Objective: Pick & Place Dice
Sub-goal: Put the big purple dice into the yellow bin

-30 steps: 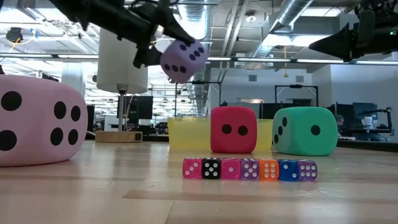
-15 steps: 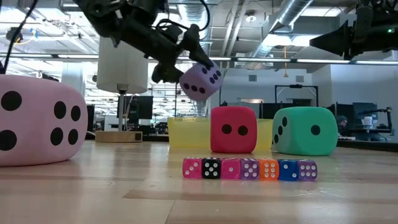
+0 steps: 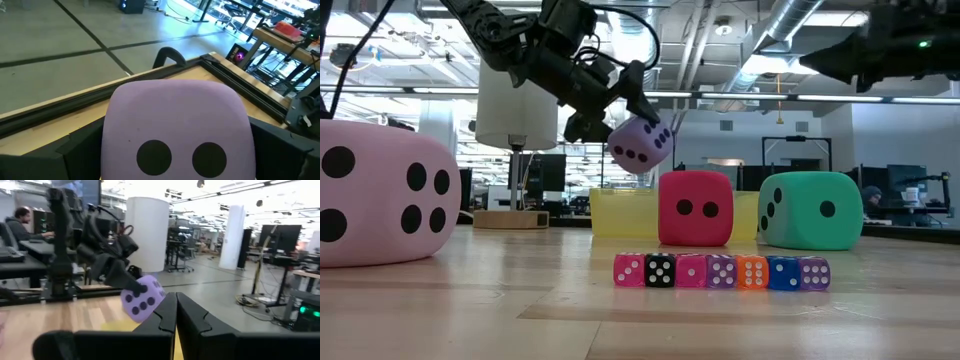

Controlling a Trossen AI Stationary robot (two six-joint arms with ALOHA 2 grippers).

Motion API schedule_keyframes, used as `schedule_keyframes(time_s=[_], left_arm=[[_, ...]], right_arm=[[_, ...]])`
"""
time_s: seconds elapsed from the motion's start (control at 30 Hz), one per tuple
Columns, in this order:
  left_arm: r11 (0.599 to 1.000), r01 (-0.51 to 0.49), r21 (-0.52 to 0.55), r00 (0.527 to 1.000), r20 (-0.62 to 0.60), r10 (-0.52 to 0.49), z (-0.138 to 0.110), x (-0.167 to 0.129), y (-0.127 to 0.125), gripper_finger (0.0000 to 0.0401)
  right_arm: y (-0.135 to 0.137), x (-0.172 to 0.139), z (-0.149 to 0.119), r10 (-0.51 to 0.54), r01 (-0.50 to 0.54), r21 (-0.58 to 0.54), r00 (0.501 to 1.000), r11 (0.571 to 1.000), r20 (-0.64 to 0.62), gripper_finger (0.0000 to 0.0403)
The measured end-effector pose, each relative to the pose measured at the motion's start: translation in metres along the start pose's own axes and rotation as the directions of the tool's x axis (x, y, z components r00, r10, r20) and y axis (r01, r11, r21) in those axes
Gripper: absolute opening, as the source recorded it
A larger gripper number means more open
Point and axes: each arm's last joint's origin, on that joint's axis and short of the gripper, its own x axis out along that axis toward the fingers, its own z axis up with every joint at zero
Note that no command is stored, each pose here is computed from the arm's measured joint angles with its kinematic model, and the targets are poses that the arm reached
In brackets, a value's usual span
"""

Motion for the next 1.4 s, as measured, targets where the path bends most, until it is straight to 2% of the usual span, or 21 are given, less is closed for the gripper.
schedule_keyframes(time_s=[0.2,0.33,0.6,0.73,0.83,0.97,1.2,1.4], left_arm=[[1.0,0.006,0.001,1.0,-0.002,-0.006,-0.001,-0.001,-0.002,0.0383],[1.0,0.007,0.002,1.0,-0.003,-0.007,-0.001,-0.001,-0.002,0.0381],[1.0,0.004,0.002,1.0,-0.004,-0.004,-0.001,-0.001,-0.001,0.0385],[1.0,-0.01,0.016,0.999,-0.034,0.011,-0.004,-0.001,0.0,0.0384],[0.999,-0.03,-0.013,0.998,-0.056,0.029,-0.006,0.0,0.003,0.0384],[0.998,-0.045,-0.032,0.998,-0.054,0.044,-0.004,0.002,0.008,0.0386],[0.996,-0.08,-0.035,0.995,-0.058,0.078,-0.006,0.01,0.017,0.0387],[0.998,-0.031,-0.046,0.998,-0.055,0.029,-0.02,0.025,0.017,0.0387]], right_arm=[[0.004,0.022,-0.005,-0.059,0.058,-0.018,0.998,0.998,-0.035,0.0002],[0.007,0.041,-0.005,-0.077,0.075,-0.022,0.991,0.997,-0.11,0.0001],[0.018,0.086,-0.011,0.009,-0.026,-0.067,0.969,0.997,-0.246,0.0001],[0.02,0.109,-0.017,0.114,-0.116,0.009,0.95,0.993,-0.292,0.0],[0.02,0.124,-0.013,0.173,-0.17,0.035,0.942,0.985,-0.289,0.0],[0.012,0.143,-0.005,0.143,-0.154,-0.011,0.941,0.988,-0.308,0.0],[-0.008,0.167,-0.002,0.153,-0.165,0.005,0.901,0.986,-0.405,0.0],[-0.023,0.174,0.001,0.206,-0.205,0.043,0.899,0.978,-0.387,0.0]])
